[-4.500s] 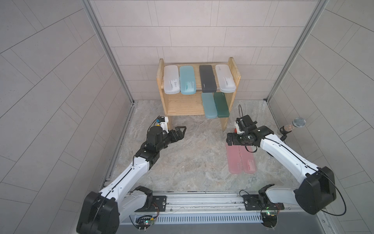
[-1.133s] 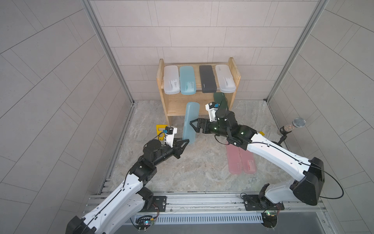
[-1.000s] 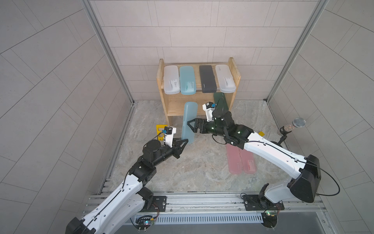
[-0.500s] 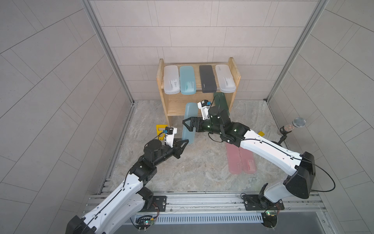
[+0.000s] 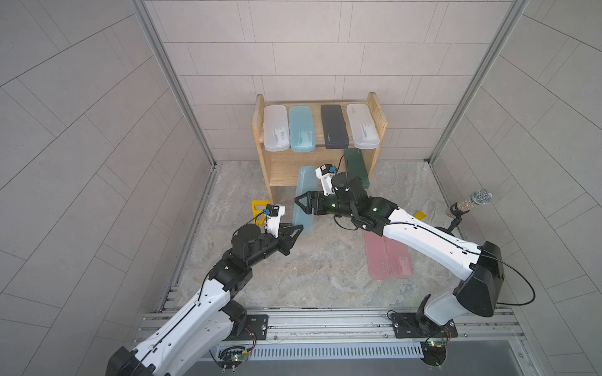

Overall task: Remove the pencil cases from the shelf
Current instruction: Pick up the pencil case from the shelf, then place the pencil case at the center of the board.

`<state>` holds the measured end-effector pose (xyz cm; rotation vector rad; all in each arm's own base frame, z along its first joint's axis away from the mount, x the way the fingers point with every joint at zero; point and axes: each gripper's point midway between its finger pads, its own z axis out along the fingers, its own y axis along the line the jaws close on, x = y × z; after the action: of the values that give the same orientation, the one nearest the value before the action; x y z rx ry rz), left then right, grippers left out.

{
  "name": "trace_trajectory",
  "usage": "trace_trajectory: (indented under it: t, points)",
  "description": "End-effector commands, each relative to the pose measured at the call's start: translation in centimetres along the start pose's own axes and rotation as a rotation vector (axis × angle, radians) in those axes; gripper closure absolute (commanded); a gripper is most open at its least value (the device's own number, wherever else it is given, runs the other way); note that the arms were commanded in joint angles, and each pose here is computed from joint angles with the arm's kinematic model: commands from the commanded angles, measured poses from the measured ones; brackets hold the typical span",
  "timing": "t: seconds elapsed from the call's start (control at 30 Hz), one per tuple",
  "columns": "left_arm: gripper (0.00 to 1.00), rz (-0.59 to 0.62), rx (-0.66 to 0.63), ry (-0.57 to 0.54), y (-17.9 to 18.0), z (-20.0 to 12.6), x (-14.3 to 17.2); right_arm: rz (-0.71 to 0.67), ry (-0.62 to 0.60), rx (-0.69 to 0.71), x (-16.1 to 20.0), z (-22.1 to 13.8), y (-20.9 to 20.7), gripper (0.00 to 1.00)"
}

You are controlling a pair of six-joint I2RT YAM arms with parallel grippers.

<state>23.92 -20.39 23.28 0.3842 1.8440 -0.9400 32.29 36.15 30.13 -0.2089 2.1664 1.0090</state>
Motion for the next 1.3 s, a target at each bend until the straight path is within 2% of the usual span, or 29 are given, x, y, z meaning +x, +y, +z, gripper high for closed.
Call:
trace_trajectory:
  t: [0.0,0.03,0.07,0.2,0.33,0.5,0.7,0.97,1.27]
  points:
    - [0.69,0.043,0.015,-0.034,-0.5,-0.4,-0.8,-0.009,0.001,0.024,0.1,-0.1,-0.3,0.34]
    - [0.22,0.041,0.002,-0.036,-0.3,-0.4,-0.8,-0.006,0.009,0.029,0.3,-0.2,-0.7,0.36]
    - [0.01,0.034,-0.017,-0.04,0.0,-0.5,-0.8,0.0,0.021,0.043,0.6,-0.3,-1.3,0.38]
    - [0.0,0.026,-0.075,-0.065,1.0,-1.0,-0.8,0.034,0.061,0.134,2.7,-1.6,-5.3,0.42]
    - [0.0,0.027,-0.131,-0.055,2.1,-1.1,-0.4,0.062,0.137,0.254,6.1,-3.9,-10.0,0.42]
    - [0.0,0.01,-0.232,-0.039,3.9,-1.2,-0.3,0.059,0.316,0.4,11.1,-6.6,-14.3,0.41]
    - [0.0,-0.007,-0.222,-0.011,4.0,-0.2,-0.1,0.17,0.532,0.506,16.5,-8.3,-18.9,0.41]
    - [0.0,-0.016,-0.239,0.014,4.6,0.4,0.5,0.193,0.626,0.52,17.6,-6.2,-19.7,0.41]
    - [0.0,-0.022,-0.253,0.026,5.1,0.3,1.1,0.201,0.697,0.598,18.9,-5.2,-22.3,0.41]
